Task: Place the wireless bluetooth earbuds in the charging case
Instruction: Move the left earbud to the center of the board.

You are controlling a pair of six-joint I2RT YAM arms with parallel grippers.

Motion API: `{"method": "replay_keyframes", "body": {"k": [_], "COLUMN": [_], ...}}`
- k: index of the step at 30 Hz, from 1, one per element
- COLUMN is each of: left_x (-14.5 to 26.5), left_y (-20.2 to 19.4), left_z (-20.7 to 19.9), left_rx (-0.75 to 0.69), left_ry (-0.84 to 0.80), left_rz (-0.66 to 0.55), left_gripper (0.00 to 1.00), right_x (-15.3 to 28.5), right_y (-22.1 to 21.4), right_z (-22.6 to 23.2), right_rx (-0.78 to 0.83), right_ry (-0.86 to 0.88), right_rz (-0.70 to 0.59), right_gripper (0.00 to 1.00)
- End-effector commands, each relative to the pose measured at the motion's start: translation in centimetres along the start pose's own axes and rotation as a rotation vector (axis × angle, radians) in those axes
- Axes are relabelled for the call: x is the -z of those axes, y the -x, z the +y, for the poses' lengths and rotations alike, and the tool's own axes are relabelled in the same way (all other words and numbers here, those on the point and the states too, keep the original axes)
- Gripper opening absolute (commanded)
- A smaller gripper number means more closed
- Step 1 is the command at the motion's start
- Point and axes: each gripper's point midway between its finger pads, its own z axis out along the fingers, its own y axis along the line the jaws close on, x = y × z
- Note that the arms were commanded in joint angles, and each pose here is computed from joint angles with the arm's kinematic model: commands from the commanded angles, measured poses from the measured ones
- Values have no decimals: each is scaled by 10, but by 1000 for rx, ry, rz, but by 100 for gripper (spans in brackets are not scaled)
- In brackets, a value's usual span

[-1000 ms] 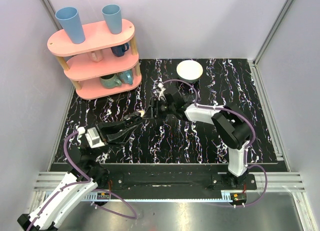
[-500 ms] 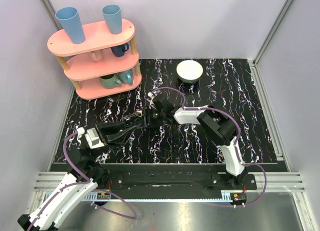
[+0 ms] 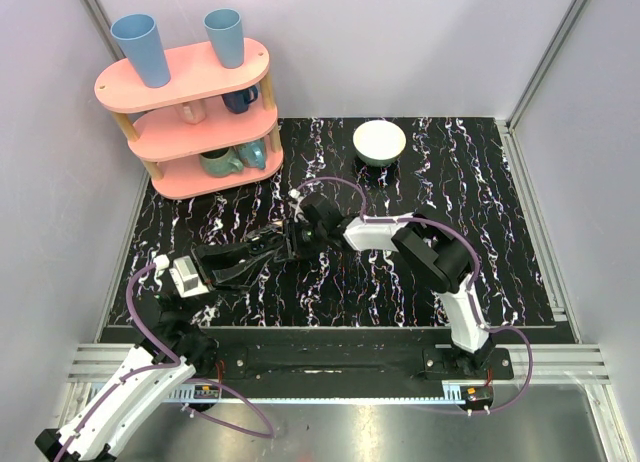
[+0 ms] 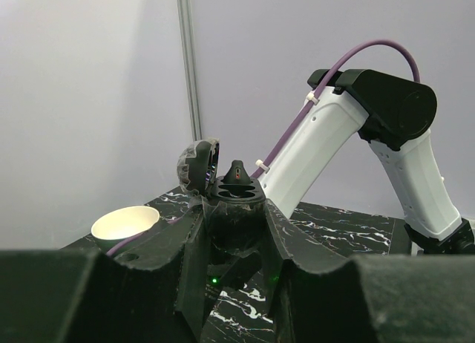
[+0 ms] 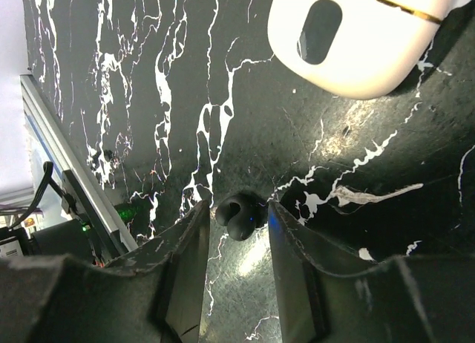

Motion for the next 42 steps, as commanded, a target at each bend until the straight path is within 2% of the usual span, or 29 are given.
{"method": "replay_keyframes", "body": {"k": [1, 19, 42], "left_x": [-4, -4, -6], "left_y": [29, 27, 25], "left_z": [-2, -1, -1], "left_rx": [-35, -30, -27], "left_ry": [-4, -3, -6], "left_rz": [-77, -70, -62], "left_gripper": [0, 0, 0], "right_x": [-7, -13, 2], "right_y": [4, -24, -31], "right_z": [0, -16, -22], "right_rx": [46, 90, 123], "right_ry": [-28, -120, -178], "right_rz": [-10, 42, 22], "right_gripper": [44, 40, 38]}}
